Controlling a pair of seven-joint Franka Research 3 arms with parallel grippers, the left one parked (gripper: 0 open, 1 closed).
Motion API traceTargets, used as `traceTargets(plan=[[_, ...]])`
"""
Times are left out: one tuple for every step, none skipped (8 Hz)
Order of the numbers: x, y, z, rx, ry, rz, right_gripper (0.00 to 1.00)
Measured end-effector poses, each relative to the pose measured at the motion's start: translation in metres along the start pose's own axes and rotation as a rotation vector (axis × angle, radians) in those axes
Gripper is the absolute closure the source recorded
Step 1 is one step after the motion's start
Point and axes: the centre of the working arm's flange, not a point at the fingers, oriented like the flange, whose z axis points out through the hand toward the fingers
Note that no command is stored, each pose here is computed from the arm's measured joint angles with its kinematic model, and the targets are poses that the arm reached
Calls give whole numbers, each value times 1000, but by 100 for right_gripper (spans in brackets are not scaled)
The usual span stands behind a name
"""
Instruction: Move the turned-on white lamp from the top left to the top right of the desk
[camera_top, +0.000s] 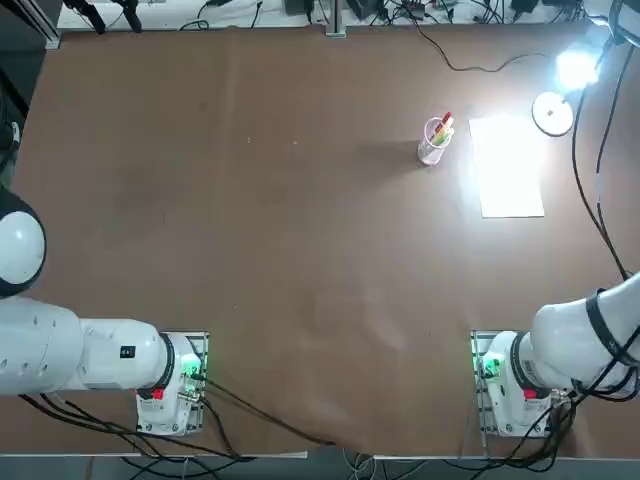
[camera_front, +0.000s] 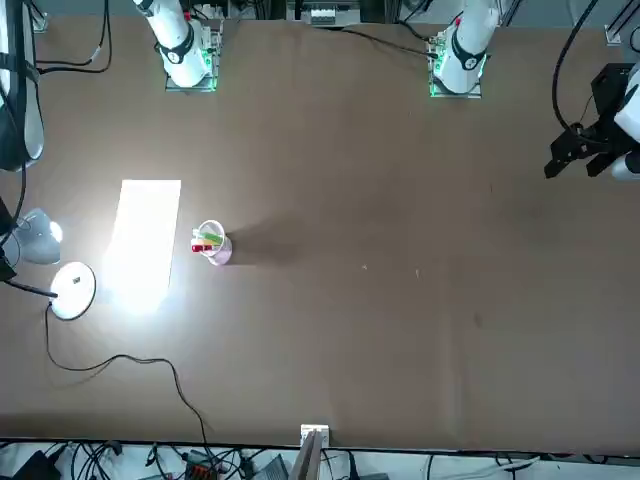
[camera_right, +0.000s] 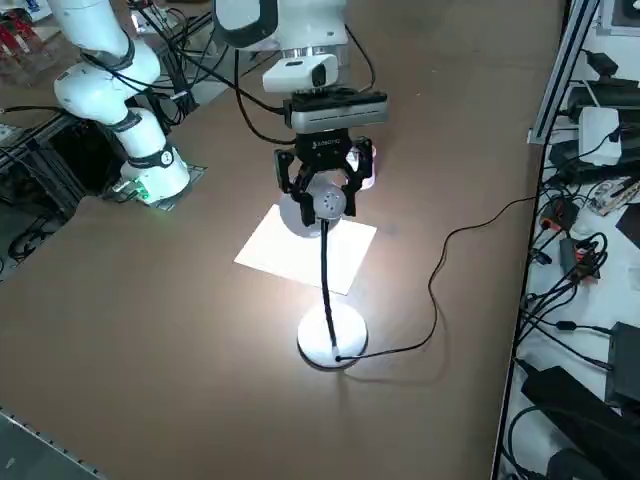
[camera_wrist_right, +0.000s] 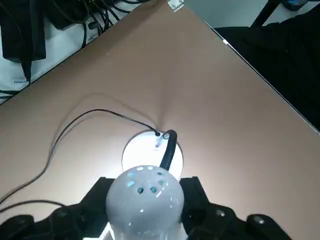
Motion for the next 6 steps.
traceTargets(plan=[[0,0,0,-1,-1,0,28],[0,0,0,-1,-1,0,28],[0,0,0,-2,-2,1,26],[-1,1,1,-4,-4,1,11],[-1,1,3,-6,-7,0,0],[-1,1,3,-6,-7,0,0]])
